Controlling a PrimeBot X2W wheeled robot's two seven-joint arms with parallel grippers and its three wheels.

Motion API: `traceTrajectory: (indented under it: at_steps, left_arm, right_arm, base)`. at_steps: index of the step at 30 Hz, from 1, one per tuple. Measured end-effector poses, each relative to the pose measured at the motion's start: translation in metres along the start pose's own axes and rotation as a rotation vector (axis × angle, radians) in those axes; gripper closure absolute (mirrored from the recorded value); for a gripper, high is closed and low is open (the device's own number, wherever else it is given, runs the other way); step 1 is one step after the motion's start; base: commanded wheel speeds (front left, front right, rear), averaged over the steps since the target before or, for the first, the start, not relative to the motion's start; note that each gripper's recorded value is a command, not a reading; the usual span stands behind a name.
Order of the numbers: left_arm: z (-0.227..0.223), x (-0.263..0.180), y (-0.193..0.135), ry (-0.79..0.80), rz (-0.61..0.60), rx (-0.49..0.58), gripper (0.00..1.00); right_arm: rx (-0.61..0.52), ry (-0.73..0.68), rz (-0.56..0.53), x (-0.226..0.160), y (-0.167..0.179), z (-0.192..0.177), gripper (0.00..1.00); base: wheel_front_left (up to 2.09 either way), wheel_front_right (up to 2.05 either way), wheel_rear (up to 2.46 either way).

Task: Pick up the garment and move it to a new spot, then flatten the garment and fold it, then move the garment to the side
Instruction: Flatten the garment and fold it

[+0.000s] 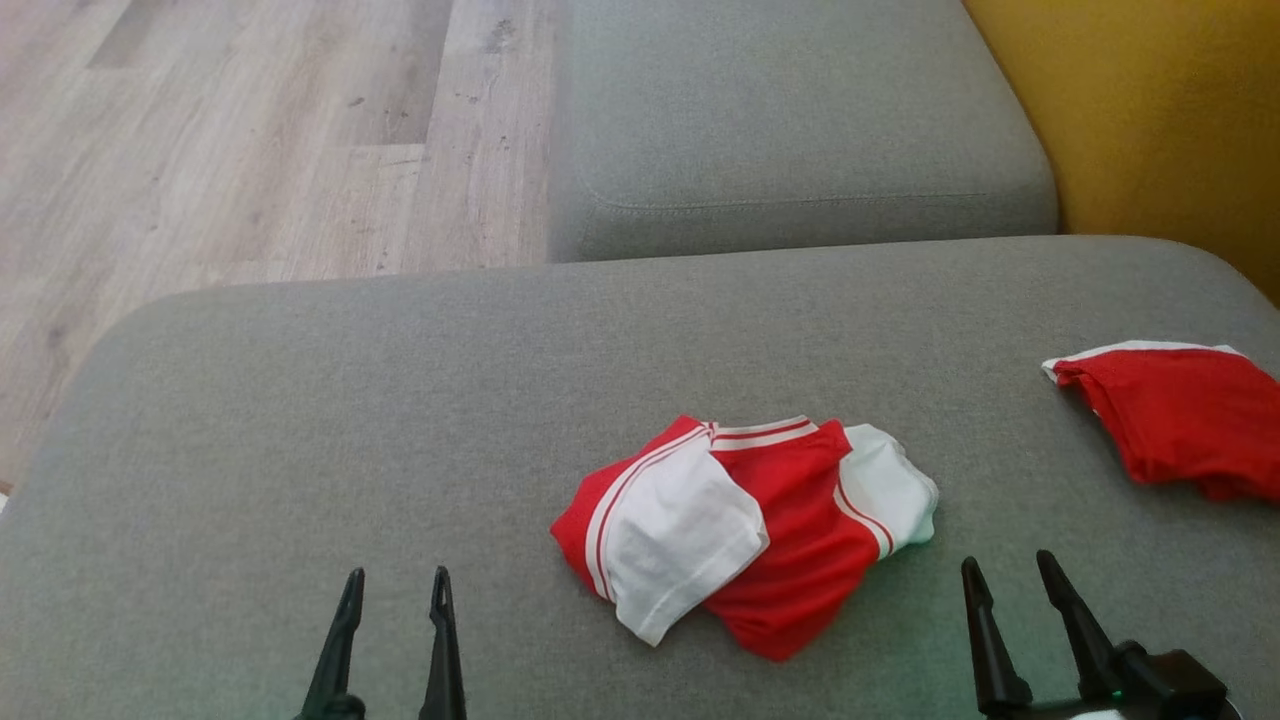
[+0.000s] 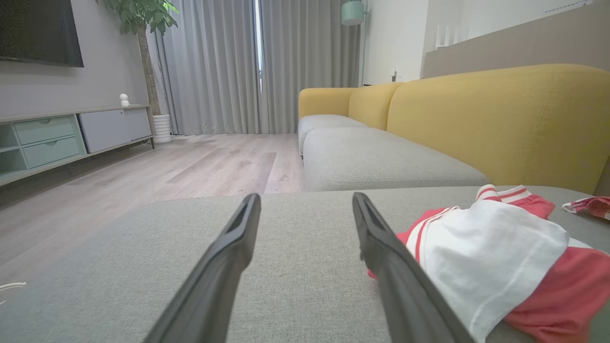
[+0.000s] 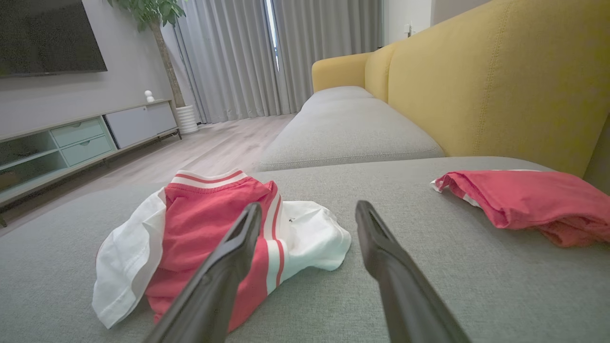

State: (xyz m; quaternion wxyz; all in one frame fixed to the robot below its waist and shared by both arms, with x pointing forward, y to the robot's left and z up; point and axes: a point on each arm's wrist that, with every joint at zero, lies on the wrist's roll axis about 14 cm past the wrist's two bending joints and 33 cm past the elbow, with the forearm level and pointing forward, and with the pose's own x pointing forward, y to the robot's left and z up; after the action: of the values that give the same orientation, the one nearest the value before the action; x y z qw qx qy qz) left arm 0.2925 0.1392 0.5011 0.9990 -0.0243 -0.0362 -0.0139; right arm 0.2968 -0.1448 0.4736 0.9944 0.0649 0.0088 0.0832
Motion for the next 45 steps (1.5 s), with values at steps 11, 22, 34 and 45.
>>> traceTrajectory:
  at_steps: [11, 22, 34, 45]
  left_arm:
    - [0.019, 0.056, -0.061, -0.063, -0.235, 0.039, 0.0]
    - [0.018, 0.115, -0.21, 0.022, -0.796, 0.15, 0.0]
    - [-0.089, 0.118, -0.245, 0.561, -0.963, 0.341, 0.0]
    - [-0.071, 0.096, -0.271, 0.515, -1.083, 0.301, 1.0]
  right_arm:
    - [0.007, 0.032, -0.016, 0.0, -0.004, -0.008, 0.0]
    - [0.005, 0.058, -0.047, 0.019, -0.017, -0.012, 0.0]
    - [-0.015, 0.092, -0.108, 0.026, -0.041, -0.018, 0.0]
    - [-0.019, 0.062, -0.14, 0.016, -0.048, -0.009, 0.0]
  base:
    - [0.0, 0.0, 0.0]
    - [0.0, 0.0, 0.0]
    - [0.0, 0.0, 0.0]
    - [0.0, 0.0, 0.0]
